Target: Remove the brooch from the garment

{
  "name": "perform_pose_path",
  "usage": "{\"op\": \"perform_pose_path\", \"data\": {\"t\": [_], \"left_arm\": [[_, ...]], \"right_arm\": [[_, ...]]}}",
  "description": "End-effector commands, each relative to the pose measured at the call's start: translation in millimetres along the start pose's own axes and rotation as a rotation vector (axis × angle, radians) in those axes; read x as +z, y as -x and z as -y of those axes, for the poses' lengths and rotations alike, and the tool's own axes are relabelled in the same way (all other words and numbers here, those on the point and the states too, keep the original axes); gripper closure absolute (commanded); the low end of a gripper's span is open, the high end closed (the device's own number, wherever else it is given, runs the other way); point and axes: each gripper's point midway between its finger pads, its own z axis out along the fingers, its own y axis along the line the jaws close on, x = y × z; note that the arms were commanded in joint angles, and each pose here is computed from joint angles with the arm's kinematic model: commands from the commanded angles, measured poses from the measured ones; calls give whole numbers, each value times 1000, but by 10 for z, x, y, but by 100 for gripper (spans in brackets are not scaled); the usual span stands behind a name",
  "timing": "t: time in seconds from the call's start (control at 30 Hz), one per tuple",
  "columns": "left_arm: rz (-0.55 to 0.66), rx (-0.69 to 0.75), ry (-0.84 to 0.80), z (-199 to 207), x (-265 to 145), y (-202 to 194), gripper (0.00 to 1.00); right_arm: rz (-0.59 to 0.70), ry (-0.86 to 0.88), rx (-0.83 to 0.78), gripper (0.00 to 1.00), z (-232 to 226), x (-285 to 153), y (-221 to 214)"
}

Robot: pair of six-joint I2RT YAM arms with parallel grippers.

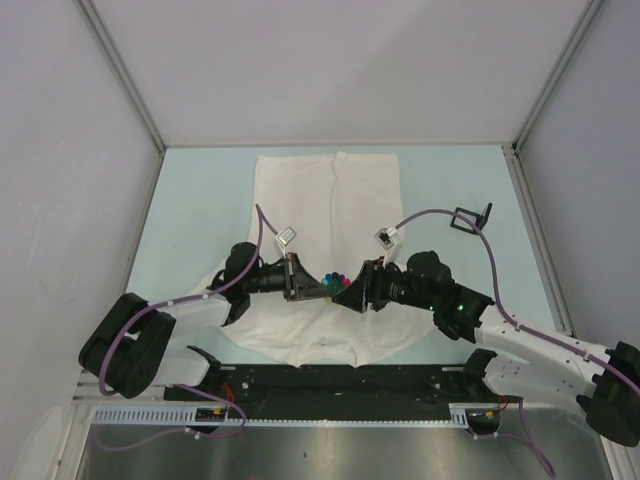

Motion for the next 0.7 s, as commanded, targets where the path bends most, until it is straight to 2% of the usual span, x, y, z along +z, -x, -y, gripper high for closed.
{"op": "perform_pose_path", "data": {"t": [0.0, 0.17, 0.3, 0.4, 0.67], "left_arm": [[17, 42, -54, 153, -5, 61, 99], [11, 48, -61, 178, -10, 49, 100], [25, 41, -56, 182, -20, 65, 100], [38, 32, -42, 182, -20, 86, 99], [36, 16, -21, 155, -20, 91, 100]], "right_arm": [[29, -167, -44, 46, 216, -91, -1], [61, -195, -6, 56, 360, -150, 37], [52, -188, -11, 68, 334, -119, -10], [40, -192, -32, 74, 297, -67, -98], [69, -179, -71, 69, 199, 71, -96]]}}
